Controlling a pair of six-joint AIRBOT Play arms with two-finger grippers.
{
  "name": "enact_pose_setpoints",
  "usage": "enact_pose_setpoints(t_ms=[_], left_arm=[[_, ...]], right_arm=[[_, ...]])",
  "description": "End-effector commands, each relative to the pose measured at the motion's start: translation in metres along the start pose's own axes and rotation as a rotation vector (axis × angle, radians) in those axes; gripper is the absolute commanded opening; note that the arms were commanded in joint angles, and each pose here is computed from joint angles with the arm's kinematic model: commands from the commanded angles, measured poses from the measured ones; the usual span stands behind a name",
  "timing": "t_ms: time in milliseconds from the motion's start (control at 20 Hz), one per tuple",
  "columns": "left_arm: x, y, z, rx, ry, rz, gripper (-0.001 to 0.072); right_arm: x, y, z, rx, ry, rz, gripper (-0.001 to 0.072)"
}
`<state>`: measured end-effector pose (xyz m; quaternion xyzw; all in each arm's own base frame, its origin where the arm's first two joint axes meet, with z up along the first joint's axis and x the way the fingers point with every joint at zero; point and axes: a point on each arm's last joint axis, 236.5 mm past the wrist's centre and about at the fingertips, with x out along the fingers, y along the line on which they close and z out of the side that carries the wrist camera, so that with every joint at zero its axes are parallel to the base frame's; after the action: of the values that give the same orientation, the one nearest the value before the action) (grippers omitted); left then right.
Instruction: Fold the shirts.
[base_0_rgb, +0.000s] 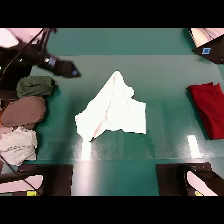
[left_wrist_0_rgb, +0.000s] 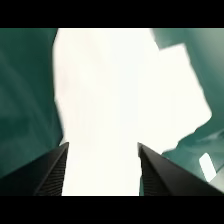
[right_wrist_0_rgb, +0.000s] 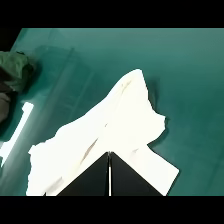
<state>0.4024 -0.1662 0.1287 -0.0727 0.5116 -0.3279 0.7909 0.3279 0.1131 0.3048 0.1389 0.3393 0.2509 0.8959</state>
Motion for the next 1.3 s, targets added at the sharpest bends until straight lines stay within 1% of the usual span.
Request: enact_pose_setpoints(t_ms=[0,150,250,400,500,650,800,1000,1250], left_arm=[[0.005,0.038,-0.094,-0.182,0.153,0.033,0.0498],[0.031,0.033,-0.182,-0.297,0.212,0.023,0.0499],[0.047,0.02,-0.223,-0.374,0.222,-0.024,0.0506],[0.065,0.005,-0.262,-0.475,0.257,-0.091,0.0506],[0.073,0.007,-0.277,-0.5,0.271,-0.09,0.0506],[0.083,-0.008,-0.283,-0.507,0.271,-0.141,0.0506],[0.098,-0.014,-0.278,-0.49,0.223,-0.133,0.0506],[0.107,-0.014,-0.249,-0.533,0.102,-0.149,0.0506],[0.114,-0.012,-0.24,-0.599,0.074,-0.167,0.0504]], right_arm=[[0.001,0.0,0.0,0.0,0.004,0.0,0.0017],[0.007,-0.004,-0.002,0.01,0.021,0.001,0.0017],[0.013,-0.009,-0.003,0.022,0.04,0.003,0.0017],[0.024,-0.008,-0.007,0.024,0.072,0.02,0.0017],[0.033,-0.001,-0.012,0.015,0.099,0.041,0.0017],[0.048,0.007,-0.02,0.006,0.144,0.07,0.0017],[0.06,0.01,-0.025,0.006,0.177,0.088,0.0017],[0.062,0.014,-0.026,-0.001,0.183,0.097,0.0017],[0.062,0.015,-0.026,-0.002,0.18,0.098,0.0017]])
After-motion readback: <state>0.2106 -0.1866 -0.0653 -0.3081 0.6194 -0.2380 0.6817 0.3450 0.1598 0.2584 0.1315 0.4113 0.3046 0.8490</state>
